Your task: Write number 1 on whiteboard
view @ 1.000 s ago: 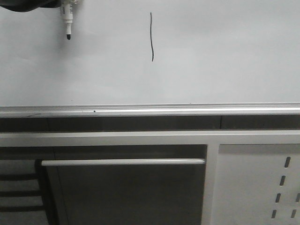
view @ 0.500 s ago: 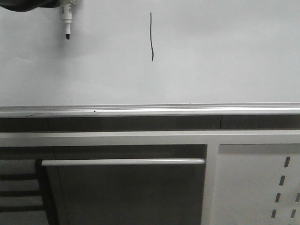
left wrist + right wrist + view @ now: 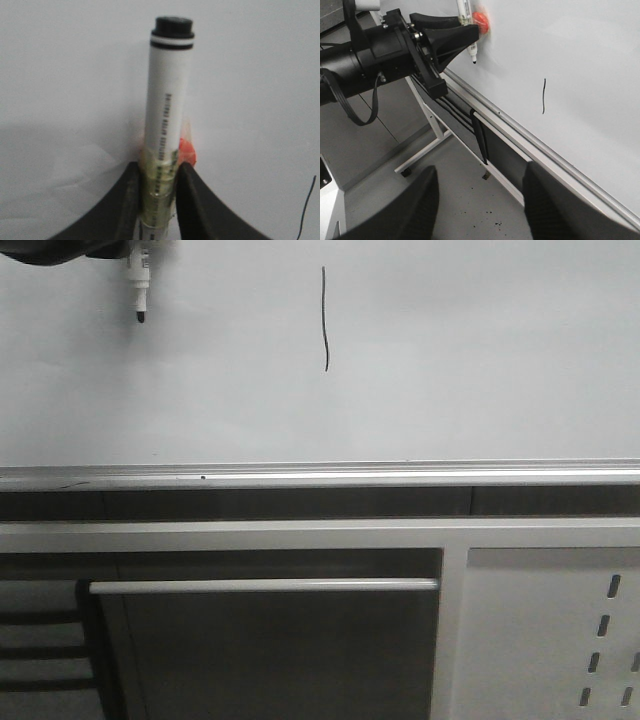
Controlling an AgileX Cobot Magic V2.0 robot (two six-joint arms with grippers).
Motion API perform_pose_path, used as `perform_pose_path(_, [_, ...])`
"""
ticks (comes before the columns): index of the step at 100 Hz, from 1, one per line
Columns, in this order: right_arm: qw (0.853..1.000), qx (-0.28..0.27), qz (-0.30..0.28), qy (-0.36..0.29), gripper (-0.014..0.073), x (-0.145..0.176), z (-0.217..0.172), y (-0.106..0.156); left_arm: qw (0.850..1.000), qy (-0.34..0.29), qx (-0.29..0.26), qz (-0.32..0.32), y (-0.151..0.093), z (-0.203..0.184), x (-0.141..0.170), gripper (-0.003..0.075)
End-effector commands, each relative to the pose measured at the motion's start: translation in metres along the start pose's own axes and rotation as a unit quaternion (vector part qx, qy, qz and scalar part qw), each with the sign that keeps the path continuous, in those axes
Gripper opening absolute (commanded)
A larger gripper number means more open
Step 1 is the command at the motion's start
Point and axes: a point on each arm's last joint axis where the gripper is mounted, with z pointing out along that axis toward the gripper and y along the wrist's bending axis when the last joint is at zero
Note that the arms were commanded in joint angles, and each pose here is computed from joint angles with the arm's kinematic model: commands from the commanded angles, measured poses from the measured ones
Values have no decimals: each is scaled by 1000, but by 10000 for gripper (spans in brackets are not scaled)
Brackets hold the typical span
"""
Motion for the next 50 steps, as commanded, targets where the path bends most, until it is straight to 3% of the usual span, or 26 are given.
perform_pose_path(1, [999,10,3,-48,345,-13,-9,1,998,-54,-19,-8,5,0,-20,286])
perform_pose_path(13, [999,10,3,-48,345,-13,-9,1,998,-54,-19,-8,5,0,-20,402])
perform_pose_path(35, [999,10,3,-48,345,-13,-9,1,999,-52,-14,-9,4,-1,-21,416])
perform_pose_path(50, [999,10,3,-48,345,-13,-9,1,999,-22,26,-14,0,-6,-22,517])
